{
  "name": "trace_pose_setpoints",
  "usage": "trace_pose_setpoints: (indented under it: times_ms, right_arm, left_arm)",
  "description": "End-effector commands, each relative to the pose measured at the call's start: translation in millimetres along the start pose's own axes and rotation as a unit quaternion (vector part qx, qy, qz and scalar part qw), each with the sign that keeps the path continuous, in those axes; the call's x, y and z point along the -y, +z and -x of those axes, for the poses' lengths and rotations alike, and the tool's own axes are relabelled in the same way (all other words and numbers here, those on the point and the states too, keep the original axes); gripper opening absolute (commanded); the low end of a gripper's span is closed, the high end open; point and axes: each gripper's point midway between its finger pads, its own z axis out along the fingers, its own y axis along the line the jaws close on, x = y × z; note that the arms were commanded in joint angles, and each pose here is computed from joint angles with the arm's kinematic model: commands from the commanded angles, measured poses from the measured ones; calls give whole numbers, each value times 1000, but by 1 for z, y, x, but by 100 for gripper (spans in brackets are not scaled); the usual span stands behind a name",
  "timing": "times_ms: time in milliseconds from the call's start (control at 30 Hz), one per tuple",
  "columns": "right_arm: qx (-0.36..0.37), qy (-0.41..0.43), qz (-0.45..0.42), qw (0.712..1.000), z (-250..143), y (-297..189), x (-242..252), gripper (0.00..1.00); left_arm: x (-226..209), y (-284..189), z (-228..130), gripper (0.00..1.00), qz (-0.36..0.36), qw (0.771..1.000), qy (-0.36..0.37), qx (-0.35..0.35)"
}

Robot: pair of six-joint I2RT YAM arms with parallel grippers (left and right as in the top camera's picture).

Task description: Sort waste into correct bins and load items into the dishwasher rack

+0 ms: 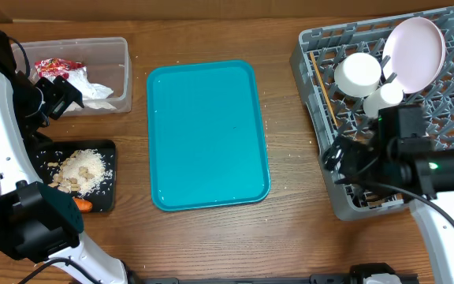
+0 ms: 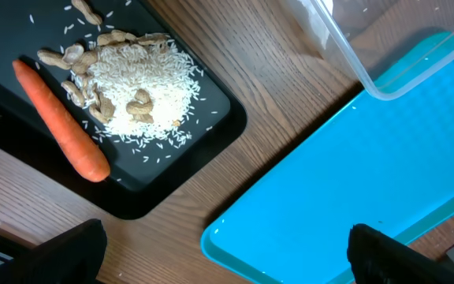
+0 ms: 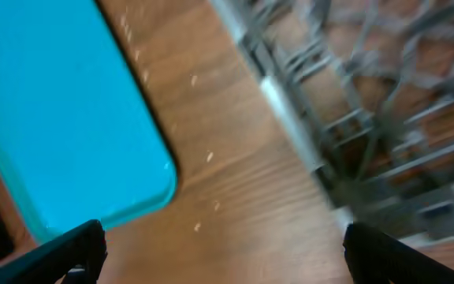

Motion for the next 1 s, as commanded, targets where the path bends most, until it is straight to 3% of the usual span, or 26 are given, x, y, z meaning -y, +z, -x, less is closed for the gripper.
trace_pose_setpoints:
  times_ms: [0,300,533,700,833,967]
  right_arm:
    - [-41,5,47,998,-9,8,-18,100]
    - [-79,12,15,997,-18,18,-7,100]
    - [-10,-15,52,998,11,23,-25,100]
    - [113,-50,112,986,19,26,-26,100]
    - [246,-90,192,946,21,12,-33,100]
    - [337,-157,218,902,20,-4,-35,100]
  left_arm:
    - [3,-8,-5,100,-7,1000,-1,8]
    - [2,-8,-5,100,-7,1000,-1,8]
    - [3,-8,-5,100,-7,1000,-1,8]
    - [3,-8,-5,100,-7,1000,-1,8]
    - [3,-8,-5,100,-7,1000,-1,8]
    - [3,-8,-5,100,-7,1000,-1,8]
